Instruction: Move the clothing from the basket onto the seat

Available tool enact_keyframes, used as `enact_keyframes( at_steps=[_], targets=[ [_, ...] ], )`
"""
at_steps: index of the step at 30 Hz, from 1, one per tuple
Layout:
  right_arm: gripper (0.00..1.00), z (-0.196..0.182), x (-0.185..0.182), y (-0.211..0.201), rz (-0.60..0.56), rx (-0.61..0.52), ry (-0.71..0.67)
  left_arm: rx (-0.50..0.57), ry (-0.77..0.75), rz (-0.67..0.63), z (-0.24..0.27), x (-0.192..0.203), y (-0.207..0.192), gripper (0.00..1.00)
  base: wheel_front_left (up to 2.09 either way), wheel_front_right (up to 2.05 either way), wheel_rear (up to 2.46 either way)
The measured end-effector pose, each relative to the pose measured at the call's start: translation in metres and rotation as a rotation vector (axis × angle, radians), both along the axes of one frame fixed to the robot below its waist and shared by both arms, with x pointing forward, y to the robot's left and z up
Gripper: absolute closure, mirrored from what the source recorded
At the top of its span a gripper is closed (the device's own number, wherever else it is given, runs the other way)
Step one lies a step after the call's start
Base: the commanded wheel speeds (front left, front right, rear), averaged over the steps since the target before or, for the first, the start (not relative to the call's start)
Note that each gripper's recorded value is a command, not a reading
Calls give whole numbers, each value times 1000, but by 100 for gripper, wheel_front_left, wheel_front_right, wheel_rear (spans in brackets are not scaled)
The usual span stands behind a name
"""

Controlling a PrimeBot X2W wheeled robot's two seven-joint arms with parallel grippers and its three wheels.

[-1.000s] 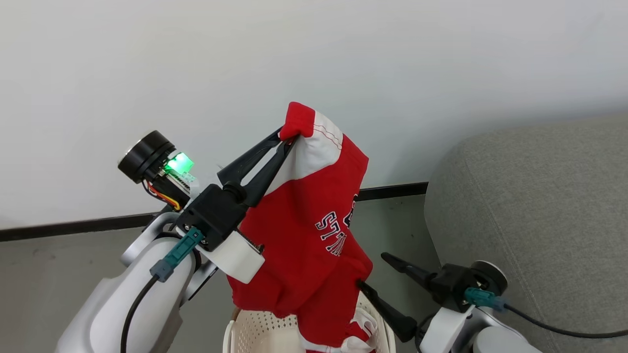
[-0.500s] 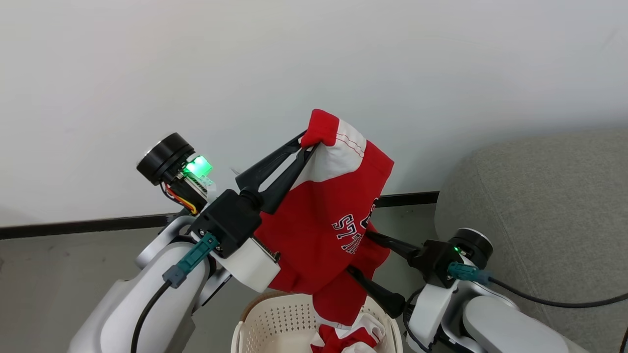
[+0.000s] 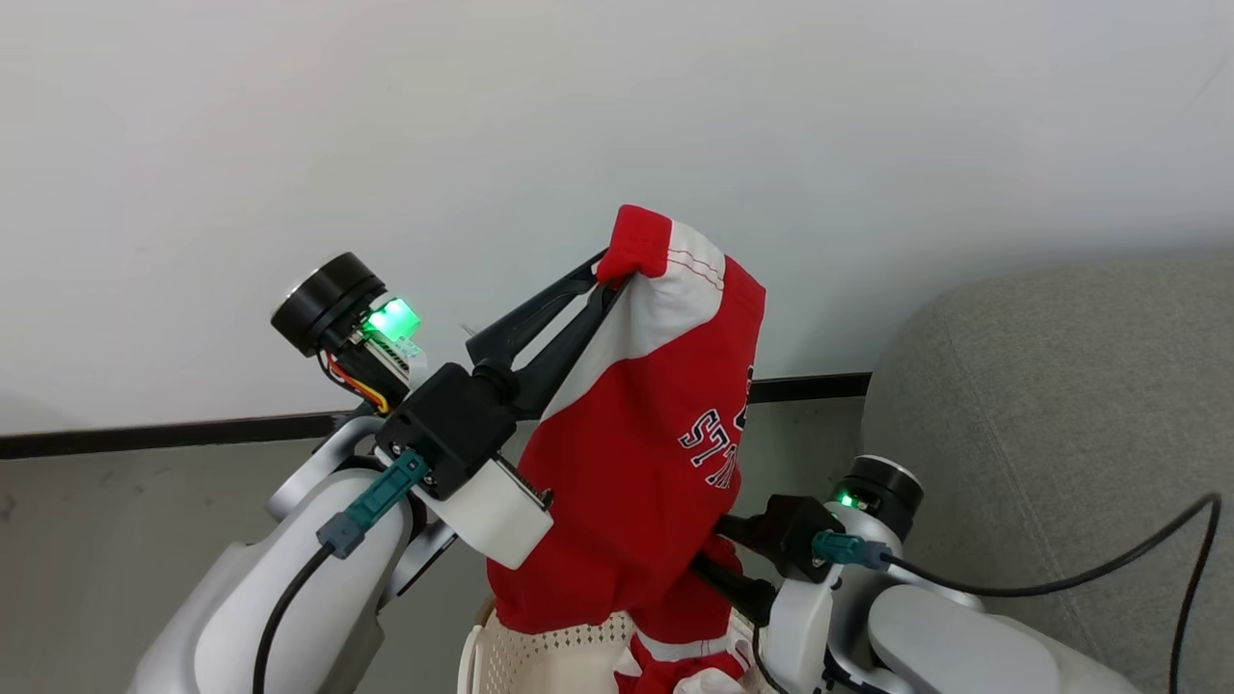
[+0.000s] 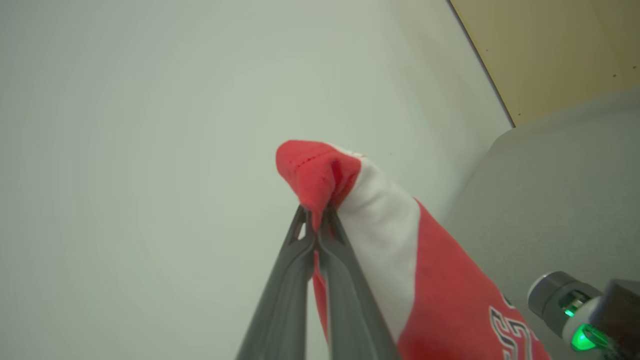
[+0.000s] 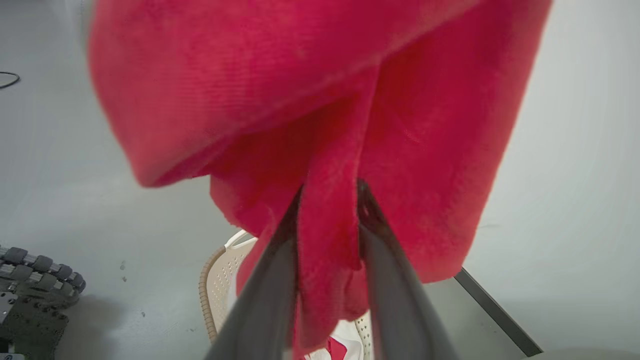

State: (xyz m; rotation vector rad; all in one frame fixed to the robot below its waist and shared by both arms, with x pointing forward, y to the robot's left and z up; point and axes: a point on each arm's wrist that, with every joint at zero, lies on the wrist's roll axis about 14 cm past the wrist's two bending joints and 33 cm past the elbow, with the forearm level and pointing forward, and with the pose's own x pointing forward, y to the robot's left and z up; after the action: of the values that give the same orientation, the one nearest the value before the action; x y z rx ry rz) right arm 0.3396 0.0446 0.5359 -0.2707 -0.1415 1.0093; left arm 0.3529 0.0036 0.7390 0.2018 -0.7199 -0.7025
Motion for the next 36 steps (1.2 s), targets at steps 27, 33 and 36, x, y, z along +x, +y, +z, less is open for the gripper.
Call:
enact_keyframes(
  at_steps=[27, 33, 36],
  targets=[
    [100, 82, 49, -61, -229, 275, -82, -90, 341, 99, -84, 42, 28, 83, 0, 0, 0],
    [100, 104, 59, -100, -330, 334, -139, -116, 415, 68, -106, 39, 18, 0, 0, 0, 0],
    [100, 116, 62, -115, -370, 356, -174, -112, 432, 56, -113, 38, 13, 0, 0, 0, 0]
  ],
)
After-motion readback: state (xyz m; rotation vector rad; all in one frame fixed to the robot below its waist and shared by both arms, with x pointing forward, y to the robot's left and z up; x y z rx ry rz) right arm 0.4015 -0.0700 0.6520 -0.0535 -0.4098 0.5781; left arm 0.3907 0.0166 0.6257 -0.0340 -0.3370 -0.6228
